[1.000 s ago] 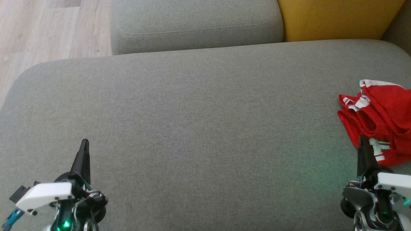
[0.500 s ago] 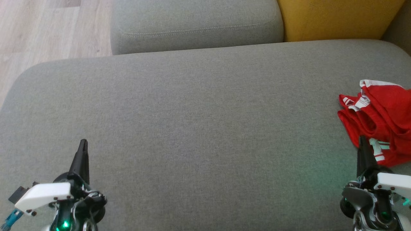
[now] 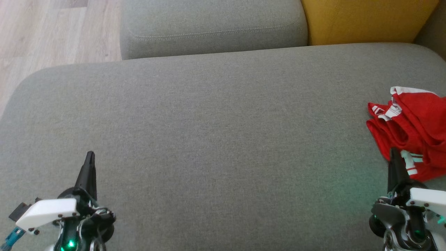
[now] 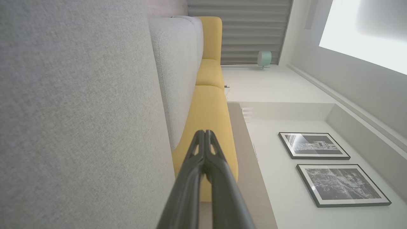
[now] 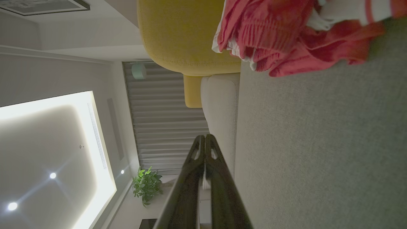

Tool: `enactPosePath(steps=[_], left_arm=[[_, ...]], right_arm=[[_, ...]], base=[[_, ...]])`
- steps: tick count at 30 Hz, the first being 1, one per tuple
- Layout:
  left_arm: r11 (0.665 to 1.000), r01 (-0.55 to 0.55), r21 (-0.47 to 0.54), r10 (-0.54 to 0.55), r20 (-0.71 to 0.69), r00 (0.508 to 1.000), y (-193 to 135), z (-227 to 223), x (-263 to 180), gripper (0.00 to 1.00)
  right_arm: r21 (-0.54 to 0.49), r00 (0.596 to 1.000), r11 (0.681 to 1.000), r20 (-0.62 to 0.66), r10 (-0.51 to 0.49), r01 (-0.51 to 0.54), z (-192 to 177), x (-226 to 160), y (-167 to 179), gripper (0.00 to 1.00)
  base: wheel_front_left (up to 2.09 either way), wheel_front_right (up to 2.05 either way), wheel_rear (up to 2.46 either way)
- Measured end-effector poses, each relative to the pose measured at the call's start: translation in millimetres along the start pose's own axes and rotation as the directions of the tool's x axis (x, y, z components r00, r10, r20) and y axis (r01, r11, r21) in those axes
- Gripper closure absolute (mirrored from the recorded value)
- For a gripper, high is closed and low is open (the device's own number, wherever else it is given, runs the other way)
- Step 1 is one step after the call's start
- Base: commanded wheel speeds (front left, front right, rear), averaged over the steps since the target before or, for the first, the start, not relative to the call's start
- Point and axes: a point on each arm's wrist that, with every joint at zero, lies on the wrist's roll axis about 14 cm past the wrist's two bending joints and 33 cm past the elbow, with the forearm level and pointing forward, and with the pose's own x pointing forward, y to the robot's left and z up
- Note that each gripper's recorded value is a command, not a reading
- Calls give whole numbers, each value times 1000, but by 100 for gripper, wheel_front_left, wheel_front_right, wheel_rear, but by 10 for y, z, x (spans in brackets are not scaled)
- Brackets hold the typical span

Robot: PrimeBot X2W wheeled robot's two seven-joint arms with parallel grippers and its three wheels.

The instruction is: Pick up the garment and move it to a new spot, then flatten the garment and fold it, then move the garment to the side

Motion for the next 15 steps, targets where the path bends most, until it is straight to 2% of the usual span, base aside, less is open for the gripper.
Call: enactPosePath(steps=[15], left_arm=[[1000, 0, -3, 0, 1, 1000, 0, -1, 0, 100]], right_arm=[[1, 1000, 1000, 3, 0, 0, 9, -1, 0, 100]], base=[[0, 0, 0]])
